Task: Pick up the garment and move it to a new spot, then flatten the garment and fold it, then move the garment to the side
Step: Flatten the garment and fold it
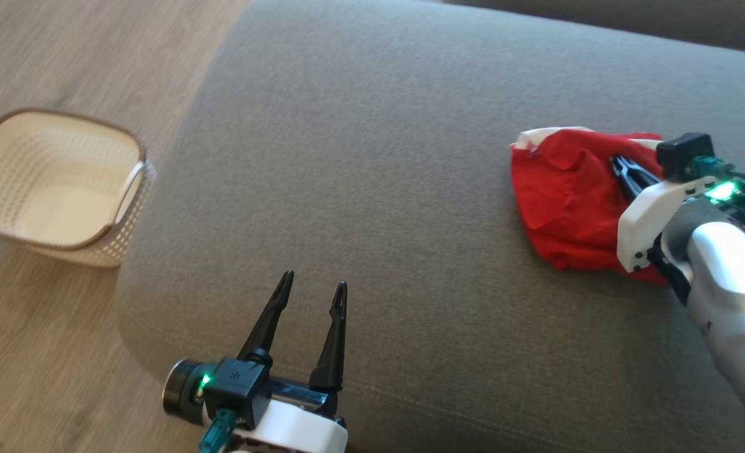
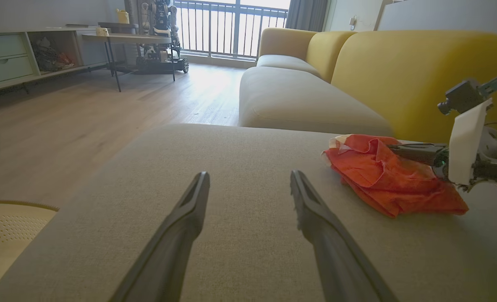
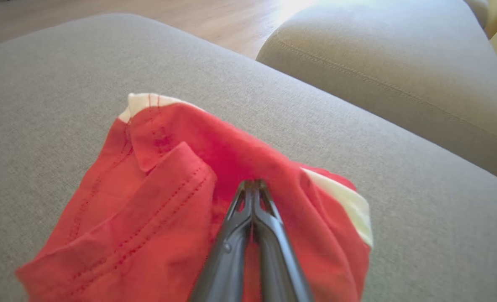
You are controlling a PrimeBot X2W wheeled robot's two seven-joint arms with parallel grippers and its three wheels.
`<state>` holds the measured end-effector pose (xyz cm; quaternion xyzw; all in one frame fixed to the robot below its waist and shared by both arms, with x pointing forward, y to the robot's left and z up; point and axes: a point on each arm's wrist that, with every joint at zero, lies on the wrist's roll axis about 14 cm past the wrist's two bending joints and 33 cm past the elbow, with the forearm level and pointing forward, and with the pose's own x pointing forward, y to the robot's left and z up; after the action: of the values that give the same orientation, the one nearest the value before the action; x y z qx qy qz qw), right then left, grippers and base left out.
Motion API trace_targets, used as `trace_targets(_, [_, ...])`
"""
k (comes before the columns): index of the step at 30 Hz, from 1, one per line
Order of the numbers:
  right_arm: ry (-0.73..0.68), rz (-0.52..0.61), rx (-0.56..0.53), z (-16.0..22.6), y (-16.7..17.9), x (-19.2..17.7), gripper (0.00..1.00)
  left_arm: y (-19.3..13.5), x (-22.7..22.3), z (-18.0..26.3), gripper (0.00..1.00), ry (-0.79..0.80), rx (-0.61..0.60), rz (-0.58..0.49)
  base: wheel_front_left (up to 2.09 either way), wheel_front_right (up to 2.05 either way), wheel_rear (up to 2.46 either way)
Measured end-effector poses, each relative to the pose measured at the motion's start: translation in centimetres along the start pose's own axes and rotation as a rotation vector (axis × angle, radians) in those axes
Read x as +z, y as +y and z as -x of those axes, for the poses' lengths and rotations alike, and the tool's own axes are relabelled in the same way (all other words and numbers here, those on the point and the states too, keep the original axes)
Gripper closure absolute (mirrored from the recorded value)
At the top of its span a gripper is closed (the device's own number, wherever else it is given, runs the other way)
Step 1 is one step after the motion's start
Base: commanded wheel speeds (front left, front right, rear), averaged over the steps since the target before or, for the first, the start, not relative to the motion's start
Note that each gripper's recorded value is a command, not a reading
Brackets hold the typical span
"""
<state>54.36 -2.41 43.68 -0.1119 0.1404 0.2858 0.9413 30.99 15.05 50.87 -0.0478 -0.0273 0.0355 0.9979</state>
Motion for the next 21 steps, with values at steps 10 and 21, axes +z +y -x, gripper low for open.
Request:
trace_targets(10, [0.021,-0.045,0.220,-0.5,8.3,-0.1,1.00,0.3,-0.4,-0.1,0.00,0.012,0.014,0.004,0.00,0.00,0.00])
trace_targets(21, [0.033,-0.090,0.286,5.0,8.4,-1.2,1.00,-1.0,1.2,0.2,0.00,-0.049,-0.038,0.012,0.00,0.00,0.00])
